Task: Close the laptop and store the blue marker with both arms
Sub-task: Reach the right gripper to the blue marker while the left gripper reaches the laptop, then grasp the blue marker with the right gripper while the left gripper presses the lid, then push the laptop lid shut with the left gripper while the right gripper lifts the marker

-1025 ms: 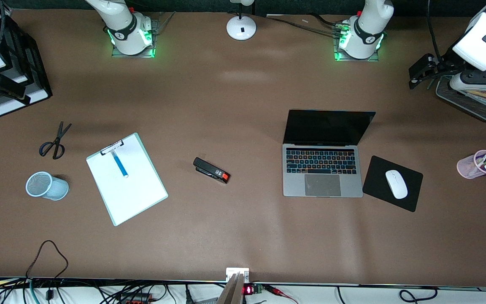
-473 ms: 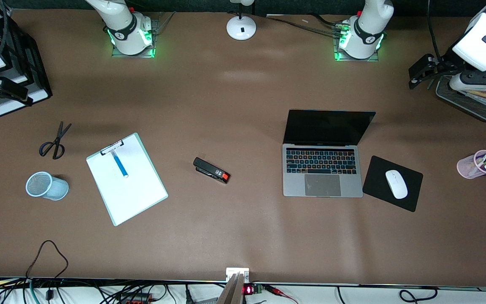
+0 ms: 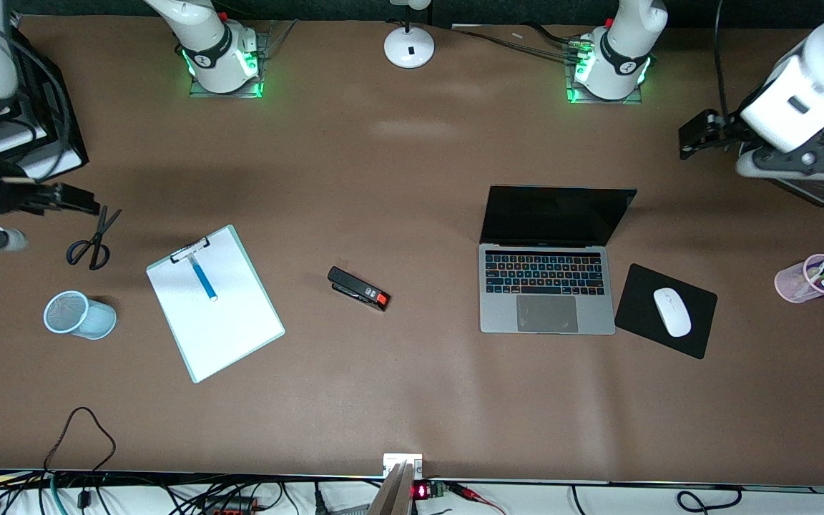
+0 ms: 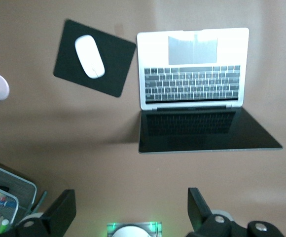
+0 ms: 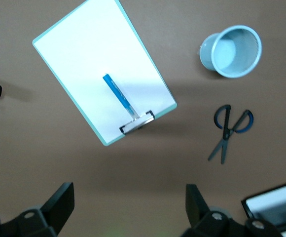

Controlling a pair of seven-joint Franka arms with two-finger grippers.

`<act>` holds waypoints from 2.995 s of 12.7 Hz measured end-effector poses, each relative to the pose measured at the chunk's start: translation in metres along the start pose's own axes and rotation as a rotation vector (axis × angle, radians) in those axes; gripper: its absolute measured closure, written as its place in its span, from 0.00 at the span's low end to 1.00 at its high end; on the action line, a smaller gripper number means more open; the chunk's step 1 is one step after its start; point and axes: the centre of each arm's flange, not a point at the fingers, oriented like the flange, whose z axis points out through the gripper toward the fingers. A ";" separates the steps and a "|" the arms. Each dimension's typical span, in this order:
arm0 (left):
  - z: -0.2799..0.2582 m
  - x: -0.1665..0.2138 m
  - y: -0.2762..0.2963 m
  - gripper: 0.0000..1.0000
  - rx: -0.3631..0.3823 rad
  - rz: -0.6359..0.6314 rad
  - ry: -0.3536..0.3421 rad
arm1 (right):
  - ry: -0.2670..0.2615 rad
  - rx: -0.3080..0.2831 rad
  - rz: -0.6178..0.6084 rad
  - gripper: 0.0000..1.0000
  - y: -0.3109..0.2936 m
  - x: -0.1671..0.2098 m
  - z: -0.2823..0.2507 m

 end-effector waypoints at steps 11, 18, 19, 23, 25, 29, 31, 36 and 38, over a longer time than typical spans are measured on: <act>0.175 -0.012 0.097 0.00 0.079 -0.008 -0.171 | -0.021 -0.013 -0.318 0.00 -0.059 0.087 0.167; 0.233 -0.023 0.106 0.00 0.082 0.017 -0.159 | -0.025 -0.013 -0.424 0.00 -0.059 0.110 0.255; 0.237 -0.024 0.106 0.00 0.083 0.017 -0.163 | -0.020 -0.014 -0.452 0.02 -0.059 0.113 0.266; 0.248 -0.025 0.108 0.00 0.054 0.003 -0.194 | -0.016 -0.018 -0.511 0.13 -0.072 0.116 0.288; 0.253 -0.024 0.108 0.00 0.052 0.000 -0.205 | -0.013 -0.021 -0.529 0.18 -0.084 0.116 0.288; 0.263 -0.014 0.108 0.00 0.033 -0.008 -0.176 | -0.016 -0.023 -0.534 0.27 -0.088 0.115 0.290; 0.270 -0.007 0.109 0.00 0.019 -0.010 -0.158 | -0.017 -0.024 -0.532 0.33 -0.087 0.115 0.291; 0.251 0.021 0.108 0.00 -0.016 -0.030 -0.108 | -0.031 -0.023 -0.528 0.41 -0.083 0.114 0.298; 0.251 0.031 0.108 0.00 -0.027 -0.034 -0.102 | -0.037 -0.022 -0.527 0.41 -0.083 0.112 0.301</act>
